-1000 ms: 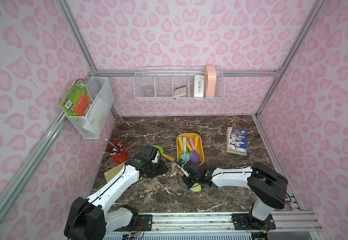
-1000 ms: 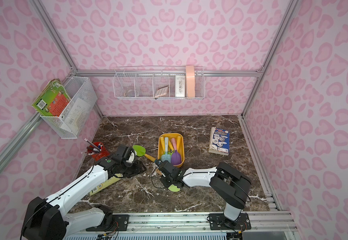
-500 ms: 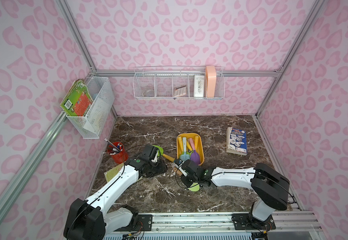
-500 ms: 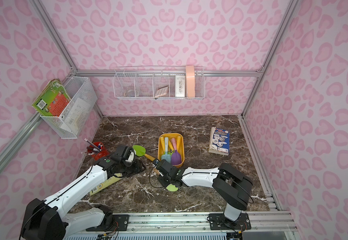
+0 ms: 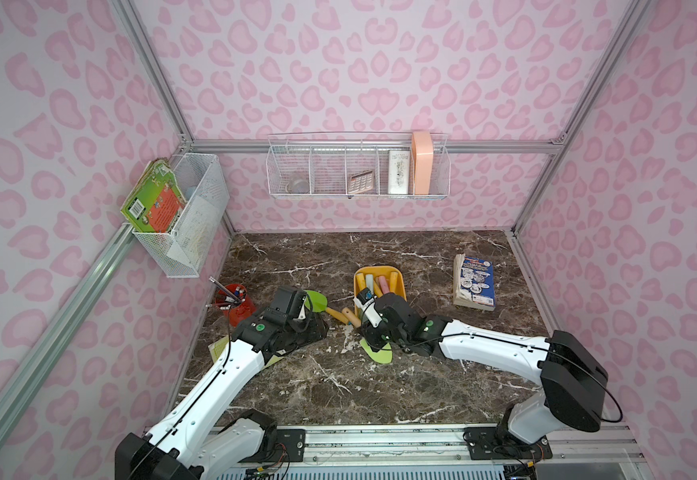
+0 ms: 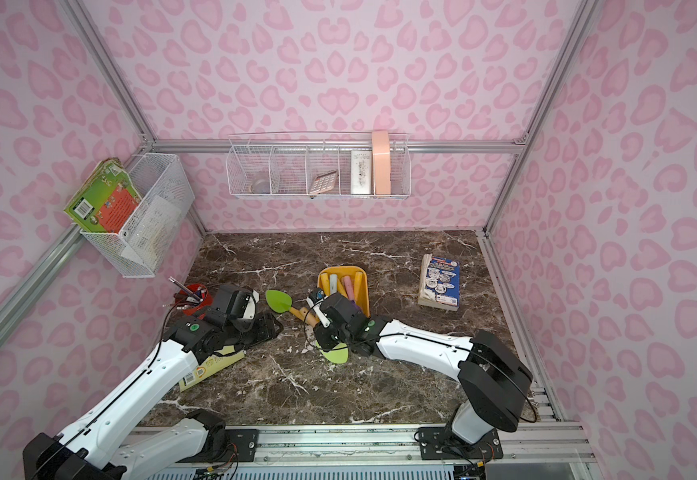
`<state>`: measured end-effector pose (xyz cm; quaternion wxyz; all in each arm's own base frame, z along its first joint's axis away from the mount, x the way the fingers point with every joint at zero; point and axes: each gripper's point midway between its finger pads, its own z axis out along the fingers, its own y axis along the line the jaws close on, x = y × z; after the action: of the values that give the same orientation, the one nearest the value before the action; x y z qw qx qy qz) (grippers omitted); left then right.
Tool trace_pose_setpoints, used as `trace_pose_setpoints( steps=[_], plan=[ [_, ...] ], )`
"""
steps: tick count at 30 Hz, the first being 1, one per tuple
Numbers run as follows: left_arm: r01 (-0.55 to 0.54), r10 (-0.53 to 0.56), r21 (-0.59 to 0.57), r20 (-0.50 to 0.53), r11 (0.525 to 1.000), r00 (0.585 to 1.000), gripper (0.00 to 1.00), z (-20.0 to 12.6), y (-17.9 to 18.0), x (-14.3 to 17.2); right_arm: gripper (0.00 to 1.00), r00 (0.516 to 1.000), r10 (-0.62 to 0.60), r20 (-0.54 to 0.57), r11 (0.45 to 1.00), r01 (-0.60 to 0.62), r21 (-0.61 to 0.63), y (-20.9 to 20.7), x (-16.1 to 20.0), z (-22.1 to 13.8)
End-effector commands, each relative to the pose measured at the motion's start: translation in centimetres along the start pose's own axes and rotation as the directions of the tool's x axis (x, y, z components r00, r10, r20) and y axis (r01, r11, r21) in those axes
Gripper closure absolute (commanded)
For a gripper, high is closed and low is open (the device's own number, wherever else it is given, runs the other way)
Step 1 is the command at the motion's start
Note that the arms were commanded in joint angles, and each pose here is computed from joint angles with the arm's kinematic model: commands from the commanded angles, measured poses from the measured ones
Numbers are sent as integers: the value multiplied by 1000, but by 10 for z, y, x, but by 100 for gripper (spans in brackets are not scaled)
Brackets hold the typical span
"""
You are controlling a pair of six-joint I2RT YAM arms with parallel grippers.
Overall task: Put the shovel into the storage box
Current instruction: Pick up the shovel from the center of the board, then place the shovel in the storage box.
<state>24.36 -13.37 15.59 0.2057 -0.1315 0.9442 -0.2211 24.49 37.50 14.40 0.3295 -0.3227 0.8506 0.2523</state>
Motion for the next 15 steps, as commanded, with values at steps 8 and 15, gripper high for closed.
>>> trace_pose_setpoints(
  steps=[8,15],
  plan=[
    [3,-3,17,-42,1000,999,43,11,-5,2,94,967,243,76,968,-247,51,-50,-47,-11],
    [10,-9,14,-54,1000,999,43,15,-3,4,94,931,351,106,922,-363,137,-97,-58,-2]
  ],
)
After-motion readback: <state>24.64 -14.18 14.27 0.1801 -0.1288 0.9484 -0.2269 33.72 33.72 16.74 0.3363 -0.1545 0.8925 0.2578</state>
